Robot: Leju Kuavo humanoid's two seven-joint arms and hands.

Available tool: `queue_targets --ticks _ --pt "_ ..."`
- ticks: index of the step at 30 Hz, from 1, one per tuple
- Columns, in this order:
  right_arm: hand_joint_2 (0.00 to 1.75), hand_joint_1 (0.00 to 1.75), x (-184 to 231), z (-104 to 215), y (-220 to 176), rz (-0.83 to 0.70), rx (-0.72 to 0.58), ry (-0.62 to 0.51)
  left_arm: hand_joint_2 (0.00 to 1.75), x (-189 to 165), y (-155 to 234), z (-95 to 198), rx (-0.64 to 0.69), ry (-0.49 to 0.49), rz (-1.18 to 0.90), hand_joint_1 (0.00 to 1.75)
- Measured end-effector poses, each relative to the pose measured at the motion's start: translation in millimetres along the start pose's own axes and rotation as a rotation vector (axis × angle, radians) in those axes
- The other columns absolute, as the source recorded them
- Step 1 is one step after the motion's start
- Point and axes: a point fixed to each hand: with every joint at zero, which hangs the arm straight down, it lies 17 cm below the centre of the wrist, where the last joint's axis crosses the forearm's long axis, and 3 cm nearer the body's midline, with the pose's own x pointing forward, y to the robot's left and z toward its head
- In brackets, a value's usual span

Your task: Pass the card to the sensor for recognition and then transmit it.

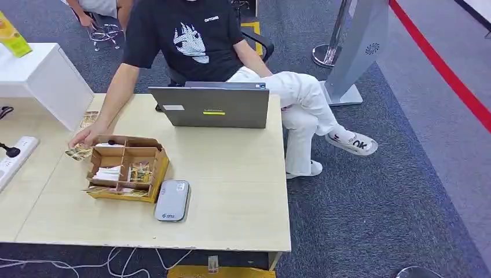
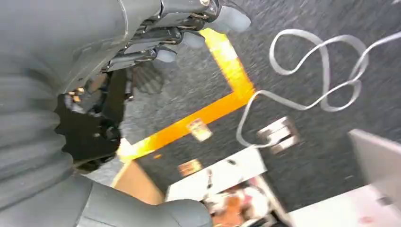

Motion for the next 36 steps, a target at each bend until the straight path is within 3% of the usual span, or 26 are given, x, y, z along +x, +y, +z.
queue_targets --ticks 2,3,5,8,11,16,19,21,24,30,36 --pt "0.0 0.0 1 2 7 -0.011 0.032 -0.019 1.75 4 -2 0 -0.011 -0.024 -0.025 0.0" --pt "1.75 0.0 2 3 11 -0.009 0.045 -0.03 1.75 8 -8 0 -0.038 -0.046 -0.057 0.0" --pt "1.75 0.0 -2 5 21 -0.007 0.085 -0.02 1.75 32 -23 -5 -0.116 -0.117 -0.073 0.0" --pt "1.75 0.0 -8 5 31 0.014 0.129 0.018 1.75 127 -52 -24 -0.282 -0.34 -0.059 0.0" --pt "1.75 0.0 -8 4 34 0.02 0.137 0.022 1.75 198 -46 -35 -0.281 -0.499 -0.08 0.0" --pt "1.75 0.0 -7 2 34 0.029 0.131 0.02 1.75 242 -41 -34 -0.273 -0.606 -0.108 0.0" --pt "1.75 0.0 -9 -1 21 0.097 0.065 0.019 1.75 281 -49 -13 -0.256 -0.744 -0.139 0.0" --pt "1.75 0.0 -11 -1 19 0.1 0.058 0.028 1.75 320 -40 4 -0.177 -0.868 -0.152 0.0" --pt "1.75 0.0 -15 -1 19 0.1 0.057 0.053 1.75 385 -35 51 -0.055 -1.086 -0.217 0.0" --pt "1.75 0.0 -16 -2 22 0.107 0.066 0.059 1.75 438 -104 145 -0.17 -1.374 -0.323 0.0" --pt "1.75 0.0 -17 -2 23 0.108 0.067 0.064 1.75 454 -138 203 -0.275 -1.508 -0.306 0.0"
